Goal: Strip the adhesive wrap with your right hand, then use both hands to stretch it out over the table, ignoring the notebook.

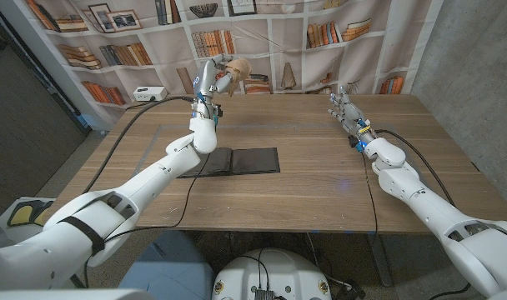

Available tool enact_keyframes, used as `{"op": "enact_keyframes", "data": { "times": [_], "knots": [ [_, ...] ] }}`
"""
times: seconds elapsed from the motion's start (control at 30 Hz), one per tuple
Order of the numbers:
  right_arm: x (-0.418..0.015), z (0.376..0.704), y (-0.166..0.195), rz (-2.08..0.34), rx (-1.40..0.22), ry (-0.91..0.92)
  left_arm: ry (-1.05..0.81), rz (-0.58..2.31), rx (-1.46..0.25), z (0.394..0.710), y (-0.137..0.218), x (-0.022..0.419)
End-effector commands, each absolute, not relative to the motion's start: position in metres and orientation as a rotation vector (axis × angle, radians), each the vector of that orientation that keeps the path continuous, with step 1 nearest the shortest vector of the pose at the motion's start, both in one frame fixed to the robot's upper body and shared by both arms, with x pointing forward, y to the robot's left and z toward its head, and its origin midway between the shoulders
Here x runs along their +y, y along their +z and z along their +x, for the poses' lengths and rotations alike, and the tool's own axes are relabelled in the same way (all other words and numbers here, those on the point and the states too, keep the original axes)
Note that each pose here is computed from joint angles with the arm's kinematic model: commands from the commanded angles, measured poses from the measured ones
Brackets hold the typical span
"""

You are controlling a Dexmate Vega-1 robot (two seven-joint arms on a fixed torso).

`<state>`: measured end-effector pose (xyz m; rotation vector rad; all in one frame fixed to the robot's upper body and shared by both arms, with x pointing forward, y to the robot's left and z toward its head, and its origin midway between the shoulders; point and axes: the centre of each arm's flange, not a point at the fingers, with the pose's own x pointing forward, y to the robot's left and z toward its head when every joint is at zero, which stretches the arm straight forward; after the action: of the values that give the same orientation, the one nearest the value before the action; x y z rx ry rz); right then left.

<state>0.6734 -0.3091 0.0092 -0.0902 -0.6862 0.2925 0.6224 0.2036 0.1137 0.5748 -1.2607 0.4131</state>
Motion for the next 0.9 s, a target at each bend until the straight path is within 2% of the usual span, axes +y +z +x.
{"op": "enact_keyframes", "data": {
  "times": [0.03,0.9],
  "knots": [
    [-0.309,0.676,0.014,-0.093,-0.693,0.297,0.316,0.321,-1.209,0.625,0.111,0.206],
    [-0.305,0.677,0.010,-0.089,-0.686,0.298,0.119,0.013,-1.185,0.623,0.116,0.195]
  ]
}}
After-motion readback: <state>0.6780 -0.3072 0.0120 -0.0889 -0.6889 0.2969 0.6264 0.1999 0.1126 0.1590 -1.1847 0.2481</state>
